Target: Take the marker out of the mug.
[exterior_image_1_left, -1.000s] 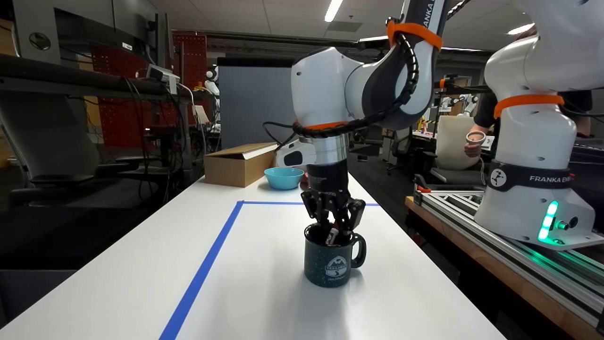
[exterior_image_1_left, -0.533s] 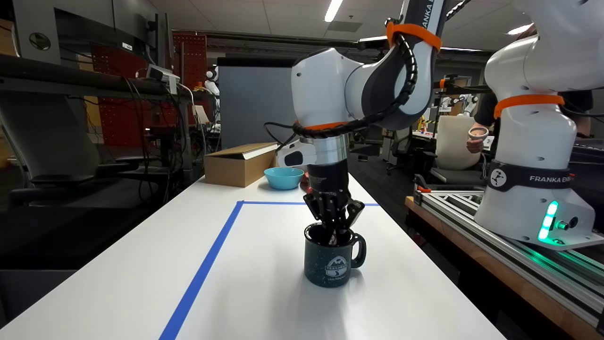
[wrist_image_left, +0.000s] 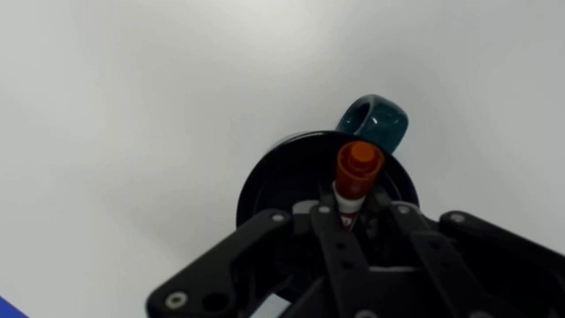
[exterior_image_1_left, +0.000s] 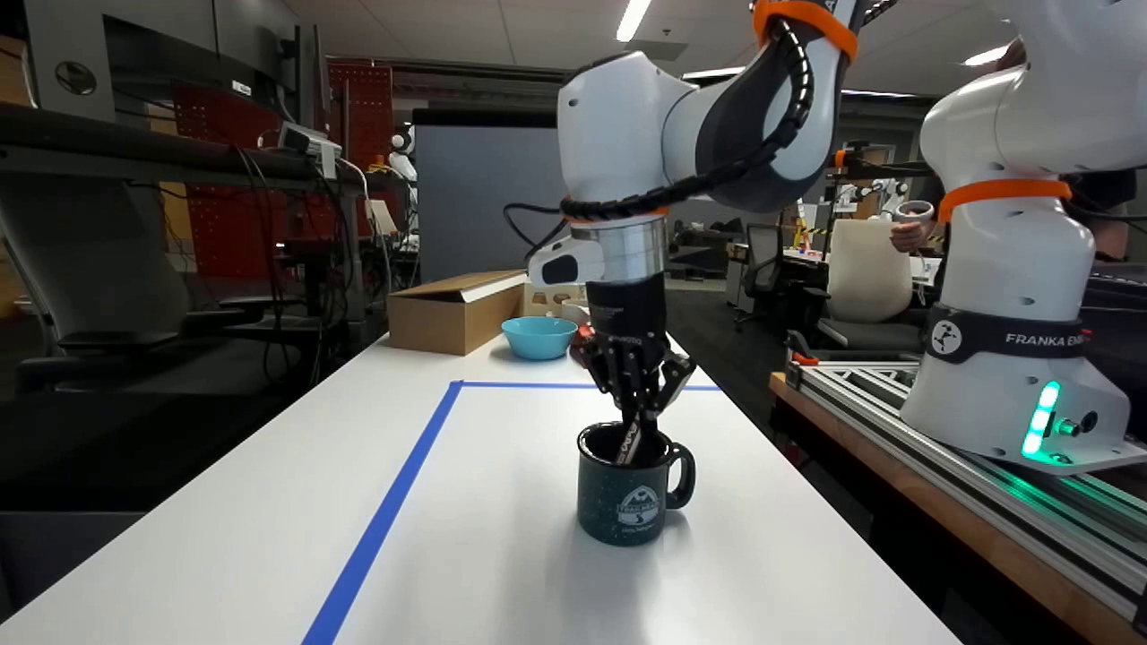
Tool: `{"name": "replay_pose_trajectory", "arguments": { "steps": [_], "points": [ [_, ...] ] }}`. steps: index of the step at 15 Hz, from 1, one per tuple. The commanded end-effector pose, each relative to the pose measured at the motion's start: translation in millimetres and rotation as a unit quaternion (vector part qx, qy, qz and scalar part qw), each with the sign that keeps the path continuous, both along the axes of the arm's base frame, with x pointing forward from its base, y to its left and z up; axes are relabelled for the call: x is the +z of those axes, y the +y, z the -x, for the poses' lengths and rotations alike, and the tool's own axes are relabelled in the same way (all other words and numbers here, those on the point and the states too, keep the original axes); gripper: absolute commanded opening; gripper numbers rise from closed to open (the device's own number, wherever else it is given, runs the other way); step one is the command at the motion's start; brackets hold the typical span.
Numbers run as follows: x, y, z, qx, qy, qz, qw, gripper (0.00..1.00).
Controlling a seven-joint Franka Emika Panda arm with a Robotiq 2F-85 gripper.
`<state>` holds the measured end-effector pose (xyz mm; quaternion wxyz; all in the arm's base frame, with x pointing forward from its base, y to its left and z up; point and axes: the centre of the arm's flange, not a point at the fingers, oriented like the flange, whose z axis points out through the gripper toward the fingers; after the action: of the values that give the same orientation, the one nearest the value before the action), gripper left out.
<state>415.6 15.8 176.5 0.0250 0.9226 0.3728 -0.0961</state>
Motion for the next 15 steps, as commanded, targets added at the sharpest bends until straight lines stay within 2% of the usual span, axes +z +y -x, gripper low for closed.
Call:
{"name": "replay_pose_trajectory", "arguments": {
  "steps": [1, 3, 7, 11, 15],
  "points": [
    [50.7, 8.4, 27.3, -0.015, -0.013, 0.012, 0.9997, 0.05],
    [70.0, 5.2, 45.9, -0.03, -0.016, 0.024, 0.9991, 0.05],
    [93.3, -32.2, 101.6, -0.097, -0.021, 0.063, 0.9931, 0.05],
    [110.2, -65.6, 99.7, -0.148, -0.034, 0.099, 0.9834, 0.05],
    [94.7, -88.3, 91.2, -0.169, -0.034, 0.092, 0.9807, 0.05]
  ]
}}
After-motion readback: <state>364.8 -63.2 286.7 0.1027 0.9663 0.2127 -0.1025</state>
